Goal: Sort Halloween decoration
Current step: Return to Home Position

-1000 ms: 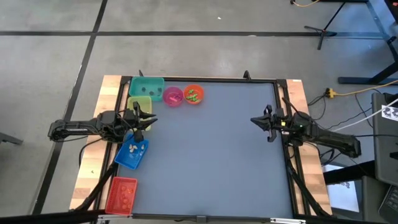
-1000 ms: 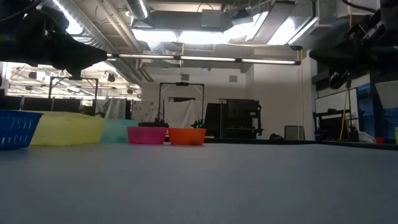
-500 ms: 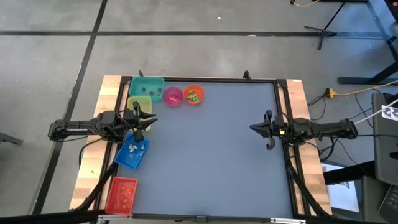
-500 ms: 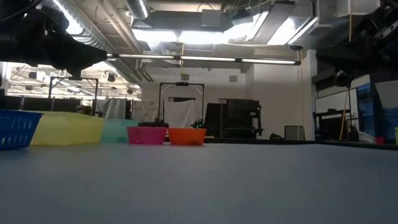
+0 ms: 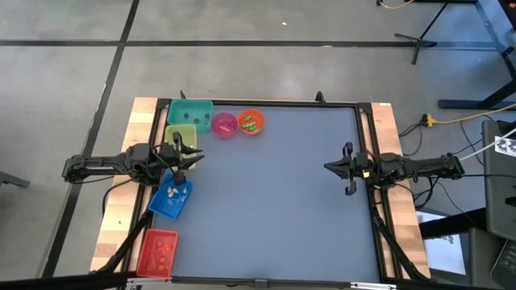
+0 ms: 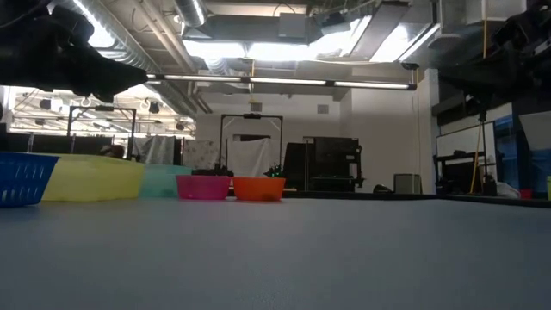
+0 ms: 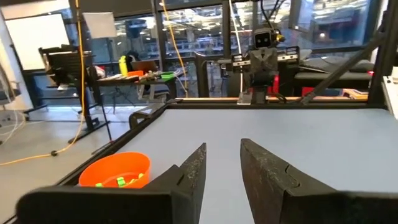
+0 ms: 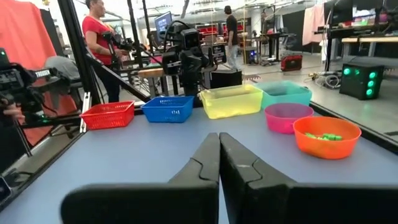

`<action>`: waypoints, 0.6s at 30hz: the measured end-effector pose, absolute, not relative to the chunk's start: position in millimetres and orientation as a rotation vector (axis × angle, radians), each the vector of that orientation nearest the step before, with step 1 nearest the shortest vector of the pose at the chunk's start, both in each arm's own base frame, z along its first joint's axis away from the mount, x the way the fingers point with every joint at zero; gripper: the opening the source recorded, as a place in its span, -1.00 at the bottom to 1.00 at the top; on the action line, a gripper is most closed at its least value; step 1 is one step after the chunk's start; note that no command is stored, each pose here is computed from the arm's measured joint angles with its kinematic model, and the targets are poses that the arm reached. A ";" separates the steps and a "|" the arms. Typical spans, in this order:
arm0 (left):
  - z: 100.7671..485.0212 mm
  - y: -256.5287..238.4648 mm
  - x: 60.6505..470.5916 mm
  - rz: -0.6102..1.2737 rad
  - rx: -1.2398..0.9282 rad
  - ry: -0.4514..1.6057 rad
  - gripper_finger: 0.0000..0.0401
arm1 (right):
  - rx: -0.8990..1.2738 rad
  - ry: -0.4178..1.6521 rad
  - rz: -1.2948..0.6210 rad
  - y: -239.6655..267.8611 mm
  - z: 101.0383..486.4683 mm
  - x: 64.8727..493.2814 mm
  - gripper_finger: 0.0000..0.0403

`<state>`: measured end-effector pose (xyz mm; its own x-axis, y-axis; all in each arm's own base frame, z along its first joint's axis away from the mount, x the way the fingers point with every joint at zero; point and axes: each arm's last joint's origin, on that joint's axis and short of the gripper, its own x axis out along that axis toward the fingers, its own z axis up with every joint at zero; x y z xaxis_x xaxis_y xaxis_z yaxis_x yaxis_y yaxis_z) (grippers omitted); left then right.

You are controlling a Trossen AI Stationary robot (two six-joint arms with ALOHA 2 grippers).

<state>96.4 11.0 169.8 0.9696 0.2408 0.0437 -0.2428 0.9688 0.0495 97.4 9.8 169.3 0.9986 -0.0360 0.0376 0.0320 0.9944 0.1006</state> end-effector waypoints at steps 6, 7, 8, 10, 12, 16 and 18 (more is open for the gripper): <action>168.7 9.8 97.1 0.203 0.061 -0.026 -0.57 | -0.038 -0.036 -0.035 9.8 169.3 97.4 -1.00; 168.4 9.8 97.3 0.202 0.061 -0.022 -0.57 | -0.044 -0.036 -0.035 9.8 169.3 97.4 -1.00; 168.0 9.8 97.6 0.201 0.062 -0.017 -0.57 | -0.045 -0.036 -0.035 9.8 169.3 97.4 -1.00; 167.6 9.7 98.0 0.197 0.062 -0.011 -0.57 | -0.046 -0.036 -0.035 9.8 169.3 97.4 -1.00; 166.9 9.8 98.5 0.197 0.063 -0.003 -0.57 | -0.046 -0.036 -0.035 9.9 169.3 97.4 -1.00; 166.3 9.8 99.0 0.197 0.062 0.004 -0.57 | -0.046 -0.037 -0.035 9.9 169.4 97.4 -1.00; 166.3 9.8 99.0 0.197 0.062 0.004 -0.57 | -0.046 -0.038 -0.035 9.9 169.4 97.4 -1.00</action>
